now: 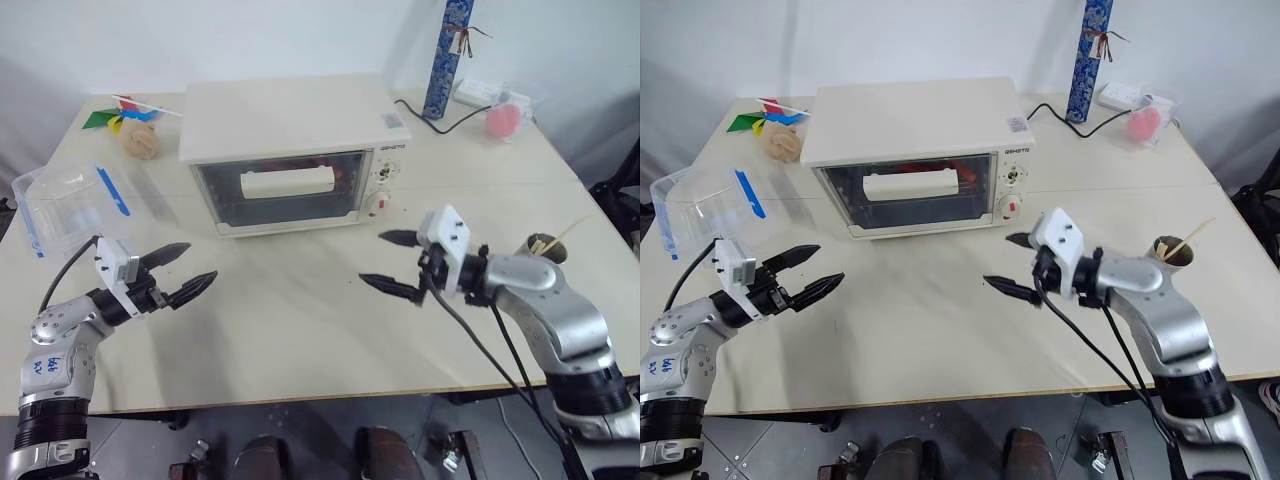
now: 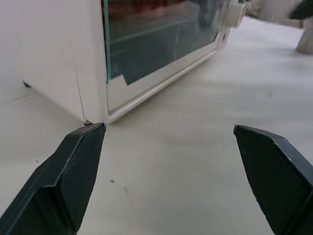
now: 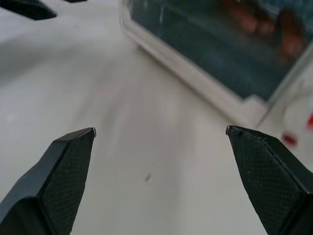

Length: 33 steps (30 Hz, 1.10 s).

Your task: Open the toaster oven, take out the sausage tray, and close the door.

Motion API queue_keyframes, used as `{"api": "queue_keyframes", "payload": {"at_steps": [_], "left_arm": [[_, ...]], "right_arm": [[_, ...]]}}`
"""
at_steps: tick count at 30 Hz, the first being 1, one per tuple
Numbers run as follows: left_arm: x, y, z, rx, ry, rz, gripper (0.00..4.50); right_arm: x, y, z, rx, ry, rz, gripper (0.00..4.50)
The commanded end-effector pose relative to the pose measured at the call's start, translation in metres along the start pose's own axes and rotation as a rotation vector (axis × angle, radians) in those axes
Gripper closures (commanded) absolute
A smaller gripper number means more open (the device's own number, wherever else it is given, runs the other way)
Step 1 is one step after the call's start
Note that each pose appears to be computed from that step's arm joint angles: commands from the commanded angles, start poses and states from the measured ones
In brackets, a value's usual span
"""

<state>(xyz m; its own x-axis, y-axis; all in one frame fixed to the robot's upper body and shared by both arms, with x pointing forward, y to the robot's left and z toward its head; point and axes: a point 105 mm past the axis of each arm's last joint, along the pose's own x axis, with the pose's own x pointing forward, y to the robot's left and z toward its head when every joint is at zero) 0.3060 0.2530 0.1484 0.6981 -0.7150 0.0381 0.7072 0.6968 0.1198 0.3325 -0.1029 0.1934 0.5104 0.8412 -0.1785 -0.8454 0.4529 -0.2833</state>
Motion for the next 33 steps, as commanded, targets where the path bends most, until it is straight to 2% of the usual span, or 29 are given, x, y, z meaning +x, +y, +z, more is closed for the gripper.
{"api": "queue_keyframes", "payload": {"at_steps": [1, 8, 16, 19, 24, 27, 33], "left_arm": [[-0.004, -0.001, 0.018, 0.018, -0.074, -0.033, 0.04], [-0.014, 0.000, 0.040, 0.011, -0.165, -0.039, 0.04], [-0.035, 0.006, 0.053, -0.006, -0.174, 0.002, 0.04], [-0.041, 0.015, 0.059, 0.009, -0.172, 0.046, 0.04], [-0.048, 0.028, 0.068, 0.020, -0.151, 0.098, 0.04], [-0.054, 0.028, 0.074, 0.041, -0.137, 0.049, 0.58], [-0.051, 0.032, 0.086, 0.026, -0.144, -0.030, 2.49]], "right_arm": [[0.014, -0.012, 0.023, -0.059, -0.069, 0.032, 0.00], [0.044, -0.020, 0.061, -0.151, -0.161, 0.125, 0.00], [0.053, 0.008, 0.091, -0.223, -0.236, 0.319, 0.00], [0.050, 0.021, 0.091, -0.241, -0.230, 0.387, 0.00], [0.043, 0.031, 0.073, -0.260, -0.166, 0.432, 0.00], [0.039, 0.035, 0.058, -0.262, -0.120, 0.440, 0.00], [0.038, 0.040, 0.052, -0.254, -0.112, 0.431, 0.00]]}}
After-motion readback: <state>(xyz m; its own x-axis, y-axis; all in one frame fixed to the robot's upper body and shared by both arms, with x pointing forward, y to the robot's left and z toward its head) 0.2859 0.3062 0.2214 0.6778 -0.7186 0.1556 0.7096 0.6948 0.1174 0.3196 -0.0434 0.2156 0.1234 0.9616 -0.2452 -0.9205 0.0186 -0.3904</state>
